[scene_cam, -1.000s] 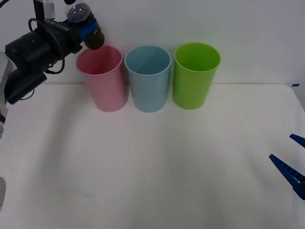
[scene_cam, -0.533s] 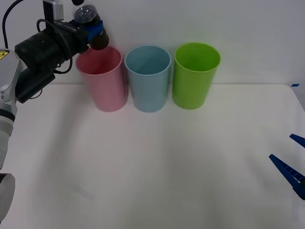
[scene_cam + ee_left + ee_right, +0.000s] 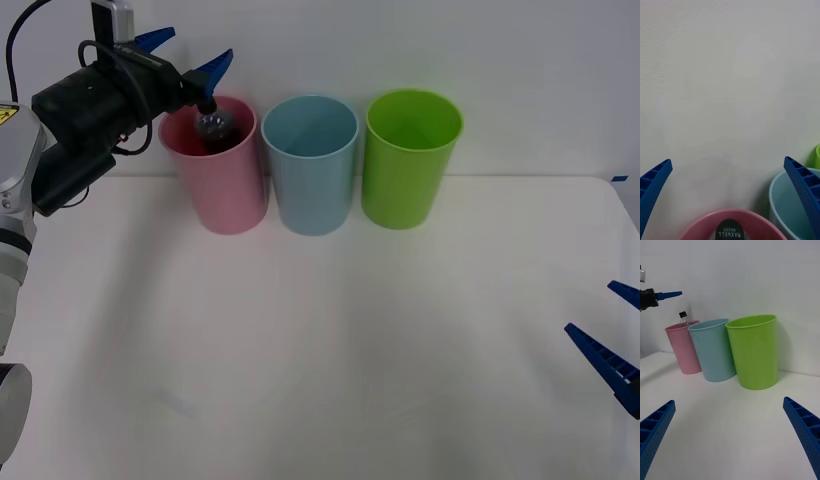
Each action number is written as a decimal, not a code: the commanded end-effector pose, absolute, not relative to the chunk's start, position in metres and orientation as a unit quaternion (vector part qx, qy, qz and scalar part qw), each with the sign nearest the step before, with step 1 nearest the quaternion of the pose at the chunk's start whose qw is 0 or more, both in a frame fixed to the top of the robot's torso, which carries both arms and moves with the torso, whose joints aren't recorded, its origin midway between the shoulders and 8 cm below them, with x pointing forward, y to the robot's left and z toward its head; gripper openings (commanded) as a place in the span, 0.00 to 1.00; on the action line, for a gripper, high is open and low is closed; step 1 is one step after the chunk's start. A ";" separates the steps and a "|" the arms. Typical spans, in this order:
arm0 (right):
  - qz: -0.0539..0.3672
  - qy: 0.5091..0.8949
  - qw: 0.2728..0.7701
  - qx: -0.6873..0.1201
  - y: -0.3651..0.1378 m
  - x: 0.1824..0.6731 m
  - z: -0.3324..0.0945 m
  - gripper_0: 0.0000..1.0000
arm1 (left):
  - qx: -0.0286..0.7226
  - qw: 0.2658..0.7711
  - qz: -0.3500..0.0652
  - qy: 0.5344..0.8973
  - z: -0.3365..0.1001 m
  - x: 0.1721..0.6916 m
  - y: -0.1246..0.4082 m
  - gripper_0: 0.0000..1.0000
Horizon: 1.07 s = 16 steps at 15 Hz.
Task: Grasp the object on the table and drop it into the matching bin: aluminum can to the light blue bin, PET bottle to the pink bin.
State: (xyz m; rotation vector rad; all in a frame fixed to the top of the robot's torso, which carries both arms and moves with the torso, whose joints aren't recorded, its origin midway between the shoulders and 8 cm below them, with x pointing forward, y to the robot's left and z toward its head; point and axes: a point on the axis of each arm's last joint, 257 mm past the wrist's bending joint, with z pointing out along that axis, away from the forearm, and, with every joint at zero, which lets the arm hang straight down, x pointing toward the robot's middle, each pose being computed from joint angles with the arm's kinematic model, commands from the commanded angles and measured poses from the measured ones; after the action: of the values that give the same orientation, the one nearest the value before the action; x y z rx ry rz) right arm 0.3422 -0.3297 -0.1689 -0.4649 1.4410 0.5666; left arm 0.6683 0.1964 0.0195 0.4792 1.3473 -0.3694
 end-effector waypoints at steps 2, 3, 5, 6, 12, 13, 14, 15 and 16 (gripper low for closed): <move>0.253 0.645 0.691 -0.208 -0.330 0.342 -0.169 1.00 | 0.222 0.734 -0.185 0.615 0.015 0.663 0.193 1.00; 0.253 0.645 0.691 -0.208 -0.330 0.342 -0.169 1.00 | 0.221 0.733 -0.192 0.614 0.015 0.661 0.192 1.00; 0.253 0.645 0.691 -0.208 -0.330 0.342 -0.169 1.00 | 0.219 0.728 -0.207 0.615 0.008 0.656 0.193 1.00; 0.253 0.645 0.691 -0.208 -0.330 0.342 -0.169 1.00 | 0.218 0.726 -0.215 0.616 0.005 0.653 0.196 1.00; 0.253 0.645 0.691 -0.208 -0.330 0.342 -0.169 1.00 | 0.216 0.719 -0.252 0.610 -0.011 0.624 0.213 1.00; 0.253 0.645 0.691 -0.208 -0.330 0.342 -0.169 1.00 | 0.213 0.720 -0.257 0.608 -0.014 0.615 0.217 1.00; 0.253 0.645 0.691 -0.208 -0.330 0.342 -0.169 1.00 | 0.209 0.720 -0.263 0.606 -0.017 0.609 0.219 1.00; 0.253 0.645 0.691 -0.208 -0.330 0.342 -0.169 1.00 | 0.207 0.720 -0.267 0.606 -0.021 0.601 0.223 1.00; 0.253 0.645 0.691 -0.208 -0.330 0.342 -0.169 1.00 | 0.205 0.719 -0.271 0.606 -0.026 0.592 0.227 1.00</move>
State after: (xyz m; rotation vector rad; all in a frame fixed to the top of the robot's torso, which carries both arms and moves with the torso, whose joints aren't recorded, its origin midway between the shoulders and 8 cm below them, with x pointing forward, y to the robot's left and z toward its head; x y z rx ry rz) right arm 0.3423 -0.3297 -0.1689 -0.4649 1.4410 0.5666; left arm 0.5983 0.2245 -0.0227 0.4562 1.3393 -0.5934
